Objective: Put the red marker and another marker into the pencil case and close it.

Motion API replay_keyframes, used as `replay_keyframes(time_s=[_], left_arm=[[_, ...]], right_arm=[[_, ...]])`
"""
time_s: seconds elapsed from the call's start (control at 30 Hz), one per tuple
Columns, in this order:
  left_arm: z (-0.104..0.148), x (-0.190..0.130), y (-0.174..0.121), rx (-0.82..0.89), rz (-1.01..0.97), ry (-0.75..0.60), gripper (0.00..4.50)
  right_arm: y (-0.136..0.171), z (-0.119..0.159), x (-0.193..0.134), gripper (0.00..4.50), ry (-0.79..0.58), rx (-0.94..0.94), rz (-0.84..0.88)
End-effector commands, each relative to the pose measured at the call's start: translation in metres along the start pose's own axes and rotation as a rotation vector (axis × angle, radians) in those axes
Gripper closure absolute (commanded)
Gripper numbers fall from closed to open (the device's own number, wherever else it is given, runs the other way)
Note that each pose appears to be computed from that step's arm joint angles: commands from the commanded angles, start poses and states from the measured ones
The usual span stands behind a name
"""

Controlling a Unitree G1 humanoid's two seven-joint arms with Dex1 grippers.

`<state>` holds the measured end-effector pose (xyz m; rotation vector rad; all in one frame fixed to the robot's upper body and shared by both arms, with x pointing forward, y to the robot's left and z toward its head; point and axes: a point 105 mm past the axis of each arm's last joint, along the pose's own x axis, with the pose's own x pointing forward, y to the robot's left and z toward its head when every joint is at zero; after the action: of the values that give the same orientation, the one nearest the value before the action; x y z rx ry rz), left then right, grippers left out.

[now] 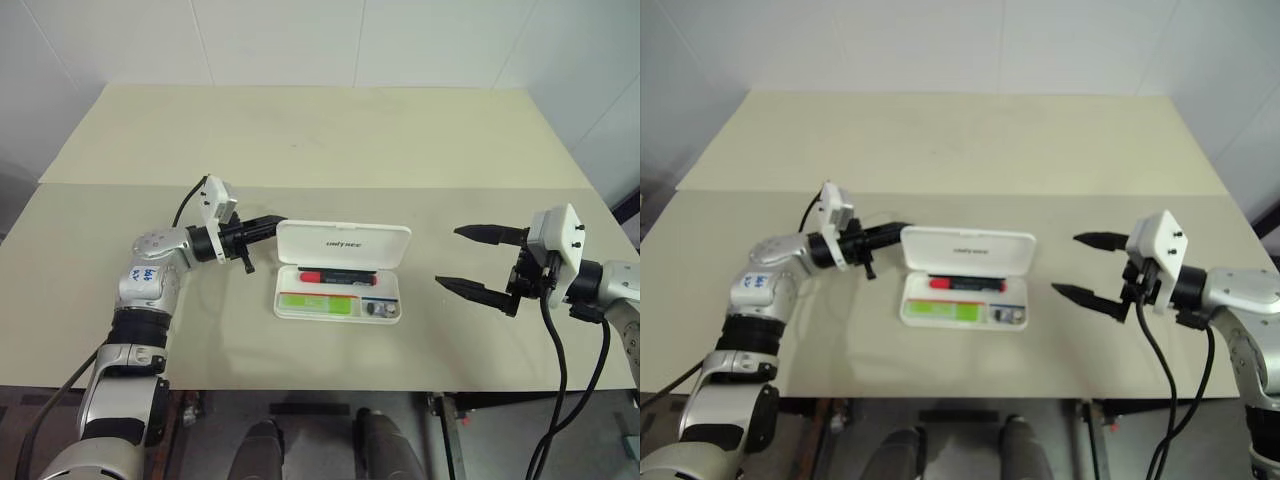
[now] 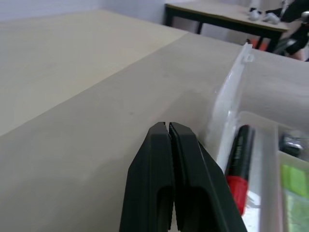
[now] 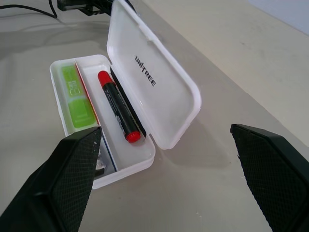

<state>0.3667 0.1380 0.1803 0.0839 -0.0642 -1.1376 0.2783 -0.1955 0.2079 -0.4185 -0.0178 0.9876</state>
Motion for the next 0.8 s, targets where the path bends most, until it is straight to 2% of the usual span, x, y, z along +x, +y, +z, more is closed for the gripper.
replay_keyframes(time_s=[0.03, 0.27, 0.47, 0.63, 0.8], left_arm=[[0.016, -0.006, -0.007, 0.04, -0.043, -0.045, 4.48], [0.013, -0.014, -0.03, 0.086, -0.199, -0.001, 4.48], [0.004, -0.006, -0.054, 0.17, -0.371, 0.078, 4.48], [-0.01, 0.0, -0.075, 0.192, -0.51, 0.163, 4.48], [-0.022, 0.006, -0.081, 0.175, -0.551, 0.237, 4.48]], right_arm=[[0.004, 0.01, 0.001, 0.0, -0.028, -0.032, 0.01], [0.006, 0.008, 0.003, 0.0, -0.03, -0.025, 0.012], [0.005, 0.009, 0.003, 0.0, -0.029, -0.028, 0.009], [0.006, 0.009, 0.004, 0.0, -0.032, -0.03, 0.003], [0.007, 0.011, 0.005, 0.0, -0.039, -0.034, -0.006]])
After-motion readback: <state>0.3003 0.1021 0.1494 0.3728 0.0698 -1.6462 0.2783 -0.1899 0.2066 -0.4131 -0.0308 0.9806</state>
